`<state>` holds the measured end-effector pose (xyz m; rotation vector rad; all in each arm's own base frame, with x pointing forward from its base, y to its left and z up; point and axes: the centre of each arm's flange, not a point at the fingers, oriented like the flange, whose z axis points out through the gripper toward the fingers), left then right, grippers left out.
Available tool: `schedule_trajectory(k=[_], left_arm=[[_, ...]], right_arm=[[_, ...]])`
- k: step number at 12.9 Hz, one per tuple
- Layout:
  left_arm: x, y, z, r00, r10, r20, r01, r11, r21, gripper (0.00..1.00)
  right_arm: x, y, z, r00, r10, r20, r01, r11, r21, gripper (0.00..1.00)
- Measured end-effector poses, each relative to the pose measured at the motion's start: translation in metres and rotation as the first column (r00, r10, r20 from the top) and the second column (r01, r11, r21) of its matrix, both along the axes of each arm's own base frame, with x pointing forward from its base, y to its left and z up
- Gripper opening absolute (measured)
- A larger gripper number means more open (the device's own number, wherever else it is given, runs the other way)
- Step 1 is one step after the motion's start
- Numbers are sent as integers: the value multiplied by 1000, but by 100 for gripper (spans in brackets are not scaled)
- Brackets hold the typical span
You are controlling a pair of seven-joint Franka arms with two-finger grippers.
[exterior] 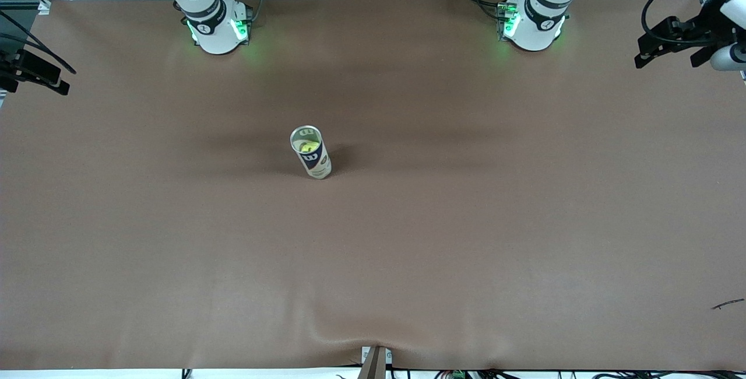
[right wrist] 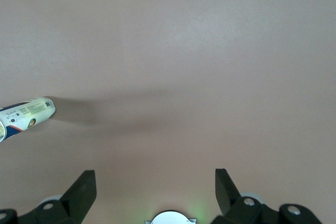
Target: Insert tennis ball vertically with right arm
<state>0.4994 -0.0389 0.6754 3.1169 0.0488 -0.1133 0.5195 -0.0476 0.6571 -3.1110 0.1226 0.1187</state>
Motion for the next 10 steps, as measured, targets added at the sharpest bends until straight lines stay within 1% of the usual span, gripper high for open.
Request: schedule_trajectory(k=[3, 10], left_arm=[[5, 11, -10, 1000, 23, -7, -23, 1000, -10, 100], [7, 9, -10, 1000, 19, 6, -19, 1000, -10, 100]], right_arm=[[0, 0, -1, 1000, 0, -2, 0, 1000, 0, 100], [0, -2, -1, 1000, -3, -4, 3, 1000, 0, 100]])
